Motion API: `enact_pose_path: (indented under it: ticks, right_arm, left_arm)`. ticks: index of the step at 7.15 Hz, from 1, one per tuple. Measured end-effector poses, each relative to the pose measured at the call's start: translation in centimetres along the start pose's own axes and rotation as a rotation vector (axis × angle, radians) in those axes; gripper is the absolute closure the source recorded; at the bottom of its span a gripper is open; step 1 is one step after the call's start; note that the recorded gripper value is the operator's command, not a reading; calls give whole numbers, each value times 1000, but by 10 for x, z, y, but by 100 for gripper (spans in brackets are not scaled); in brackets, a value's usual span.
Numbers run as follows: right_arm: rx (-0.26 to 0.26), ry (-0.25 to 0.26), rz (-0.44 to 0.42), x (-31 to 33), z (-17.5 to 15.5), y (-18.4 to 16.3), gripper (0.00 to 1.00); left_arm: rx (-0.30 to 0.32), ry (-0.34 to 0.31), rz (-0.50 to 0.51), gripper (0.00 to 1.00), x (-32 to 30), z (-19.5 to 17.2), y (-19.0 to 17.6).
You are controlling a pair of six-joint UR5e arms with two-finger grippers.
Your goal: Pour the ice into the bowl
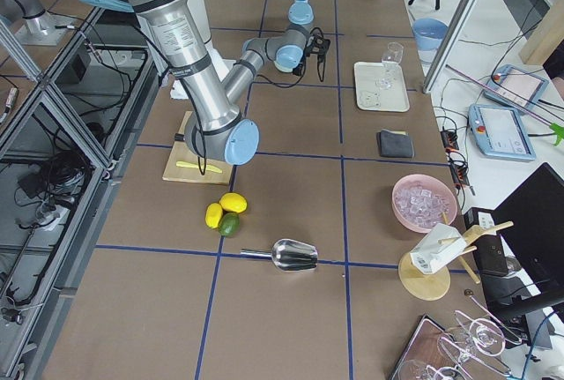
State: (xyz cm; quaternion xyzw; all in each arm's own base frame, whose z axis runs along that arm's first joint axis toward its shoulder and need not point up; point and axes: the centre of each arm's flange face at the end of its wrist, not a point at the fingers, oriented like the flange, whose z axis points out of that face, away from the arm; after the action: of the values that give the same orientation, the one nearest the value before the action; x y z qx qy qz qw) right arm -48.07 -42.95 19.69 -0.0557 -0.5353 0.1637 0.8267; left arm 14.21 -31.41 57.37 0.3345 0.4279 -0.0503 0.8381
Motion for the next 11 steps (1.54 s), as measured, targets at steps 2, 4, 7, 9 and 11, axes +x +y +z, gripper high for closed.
enact_pose_path:
  ticks: [2, 4, 7, 9, 11]
  right_arm:
    - [3, -4, -1, 0, -2, 0, 0]
    - [6, -6, 1, 0, -3, -1, 0]
    - [8, -2, 2, 1, -1, -1, 0]
    - [11, -3, 1, 1, -1, -2, 0]
    - [18, -7, 0, 0, -3, -1, 0]
  left_arm:
    - [120, -77, -35, 1, 20, 23, 44]
    - [223, -123, -13, 1, 31, 30, 69]
    - [271, -160, 24, 1, 40, 42, 110]
    - [290, -196, 14, 1, 44, 55, 129]
    - [348, -211, 12, 2, 52, 75, 139]
